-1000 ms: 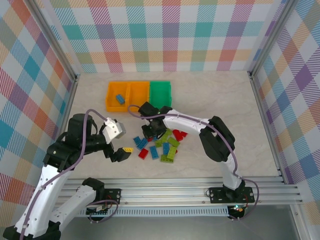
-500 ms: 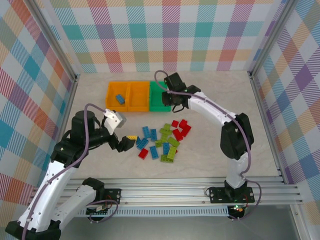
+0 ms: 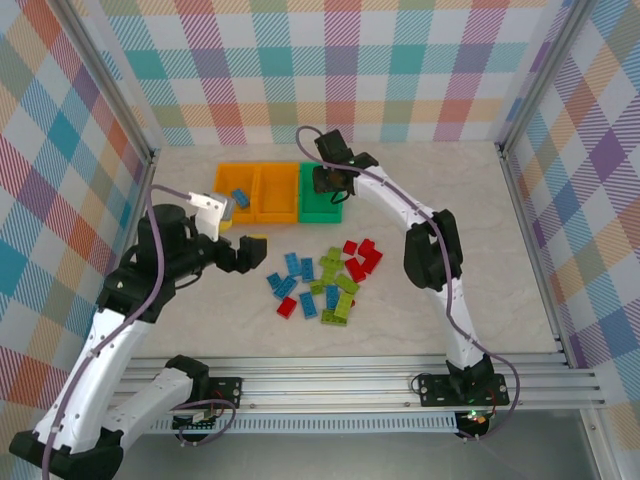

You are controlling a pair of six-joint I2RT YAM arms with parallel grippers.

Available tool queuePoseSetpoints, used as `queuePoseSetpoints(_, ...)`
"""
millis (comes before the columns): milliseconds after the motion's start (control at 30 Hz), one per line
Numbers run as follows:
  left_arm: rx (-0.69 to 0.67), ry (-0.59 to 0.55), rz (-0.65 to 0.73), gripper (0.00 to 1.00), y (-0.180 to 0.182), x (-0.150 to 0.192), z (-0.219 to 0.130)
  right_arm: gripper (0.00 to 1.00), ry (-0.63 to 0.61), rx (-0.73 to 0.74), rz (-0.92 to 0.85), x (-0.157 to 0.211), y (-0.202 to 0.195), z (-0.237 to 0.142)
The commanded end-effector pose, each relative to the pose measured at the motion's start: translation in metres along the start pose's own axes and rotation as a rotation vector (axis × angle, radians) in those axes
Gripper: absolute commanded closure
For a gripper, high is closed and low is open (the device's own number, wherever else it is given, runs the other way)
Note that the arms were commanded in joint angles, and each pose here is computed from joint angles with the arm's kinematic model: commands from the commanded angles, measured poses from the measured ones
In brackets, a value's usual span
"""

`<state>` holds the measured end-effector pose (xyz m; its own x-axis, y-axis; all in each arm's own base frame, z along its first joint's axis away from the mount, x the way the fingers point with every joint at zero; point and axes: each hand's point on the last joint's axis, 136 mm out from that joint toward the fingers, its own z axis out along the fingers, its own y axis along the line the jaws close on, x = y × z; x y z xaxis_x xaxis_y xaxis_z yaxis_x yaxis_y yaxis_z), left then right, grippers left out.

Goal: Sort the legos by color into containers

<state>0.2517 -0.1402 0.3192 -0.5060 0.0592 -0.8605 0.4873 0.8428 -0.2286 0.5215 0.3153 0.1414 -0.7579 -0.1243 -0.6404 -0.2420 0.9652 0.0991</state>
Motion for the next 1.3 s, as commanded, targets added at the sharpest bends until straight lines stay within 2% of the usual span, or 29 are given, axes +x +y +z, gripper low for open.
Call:
queuePoseSetpoints(0,-0.212,0.07,-0.246,0.0,0.035,0.008,0.003,0.59,-0.02,-0.027,-0.023,-0.014,0.006,-0.035)
queuePoseSetpoints(100,-0.323,0.11,-0.429,0.01,0.054,0.023,0.015,0.58,-0.039,-0.064,-0.031,-0.012,0.006,-0.063)
queuePoseSetpoints(200,-0.327,0.158,-0.584,0.06,0.056,0.044,0.037,0.56,-0.057,-0.134,-0.045,0.001,0.007,-0.101)
queuePoseSetpoints(300,-0.336,0.219,-0.687,0.08,0.056,0.065,0.06,0.54,-0.037,-0.224,-0.045,0.03,0.008,-0.143)
queuePoseSetpoints(433,-0.398,0.297,-0.768,0.12,0.052,0.094,0.094,0.48,0.017,-0.372,-0.031,0.09,0.022,-0.193)
queuePoseSetpoints(600,-0.455,0.446,-0.777,0.18,0.039,0.129,0.143,0.36,0.112,-0.47,-0.055,0.179,0.037,-0.231)
queuePoseSetpoints(733,-0.513,0.518,-0.799,0.3,0.037,0.156,0.173,0.31,0.175,-0.501,-0.005,0.216,0.034,-0.246)
queuePoseSetpoints(933,-0.538,0.535,-0.762,0.34,0.045,0.167,0.204,0.28,0.147,-0.469,0.018,0.222,0.021,-0.253)
queuePoseSetpoints(1133,-0.624,0.536,-0.683,0.43,0.061,0.163,0.213,0.27,0.157,-0.459,0.004,0.221,0.021,-0.25)
queuePoseSetpoints(1267,-0.639,0.646,-0.662,0.44,0.061,0.182,0.222,0.24,0.15,-0.451,0.019,0.219,0.02,-0.25)
